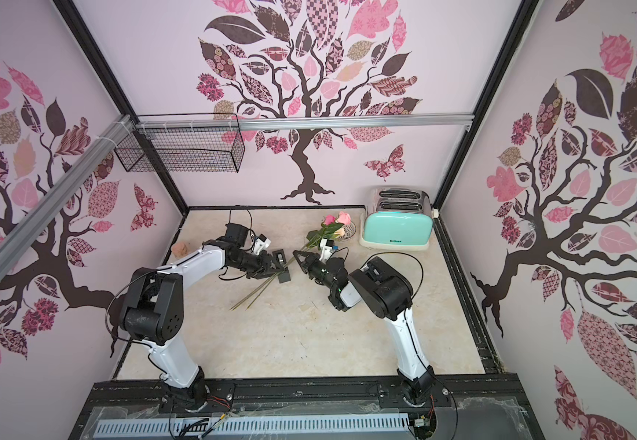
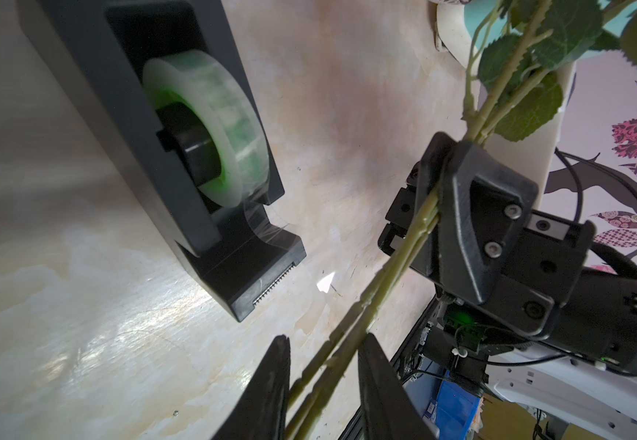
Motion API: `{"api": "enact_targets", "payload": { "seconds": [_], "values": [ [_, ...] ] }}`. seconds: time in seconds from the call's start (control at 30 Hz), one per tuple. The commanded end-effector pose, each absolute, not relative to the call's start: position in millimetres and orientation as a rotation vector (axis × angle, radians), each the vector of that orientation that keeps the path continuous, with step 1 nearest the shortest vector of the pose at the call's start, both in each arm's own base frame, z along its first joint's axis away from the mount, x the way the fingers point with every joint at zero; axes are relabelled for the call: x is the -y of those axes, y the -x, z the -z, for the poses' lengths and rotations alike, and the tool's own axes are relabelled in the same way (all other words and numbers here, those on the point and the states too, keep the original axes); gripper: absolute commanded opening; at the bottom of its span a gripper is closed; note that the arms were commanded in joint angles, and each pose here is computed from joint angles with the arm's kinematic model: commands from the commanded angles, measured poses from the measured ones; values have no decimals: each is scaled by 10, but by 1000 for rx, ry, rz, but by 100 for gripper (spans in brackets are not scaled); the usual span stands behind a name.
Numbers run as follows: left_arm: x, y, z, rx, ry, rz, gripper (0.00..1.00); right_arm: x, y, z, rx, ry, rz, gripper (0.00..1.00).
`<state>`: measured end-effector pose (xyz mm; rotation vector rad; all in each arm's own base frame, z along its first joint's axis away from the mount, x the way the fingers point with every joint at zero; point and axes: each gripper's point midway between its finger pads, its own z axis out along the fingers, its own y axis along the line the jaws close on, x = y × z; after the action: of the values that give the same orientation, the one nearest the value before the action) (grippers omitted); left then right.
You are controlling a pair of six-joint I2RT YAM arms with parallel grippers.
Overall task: Wrap bouquets with tape
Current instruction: Wrap the tape around the bouquet.
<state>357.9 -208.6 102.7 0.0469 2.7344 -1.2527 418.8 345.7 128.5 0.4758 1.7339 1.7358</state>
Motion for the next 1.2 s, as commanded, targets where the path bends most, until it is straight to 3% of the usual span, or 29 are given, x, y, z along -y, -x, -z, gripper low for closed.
{"api": "enact_targets", "payload": {
  "seconds": [0.0,0.1,0.33,0.93,1.17],
  "values": [
    [2114,-3386,-937,-2776,-98,1281,31,-3521,-4228,-1382,-1679,-450,-1767,0],
    [2114,-3338,-925,-2782,-125,1254,27,-3525,-4238,-1383,-1677,-450,-1770,0],
    [2139,-3406,-889,-2799,-161,1138,28,-3538,-4236,-1389,-1680,-449,-1777,0],
    [1942,-3454,-862,-2799,-473,499,23,-3509,-4234,-1453,-1663,-461,-1782,0],
    [1921,-3415,-800,-2798,-561,353,10,-3502,-4225,-1502,-1654,-455,-1785,0]
  ]
}}
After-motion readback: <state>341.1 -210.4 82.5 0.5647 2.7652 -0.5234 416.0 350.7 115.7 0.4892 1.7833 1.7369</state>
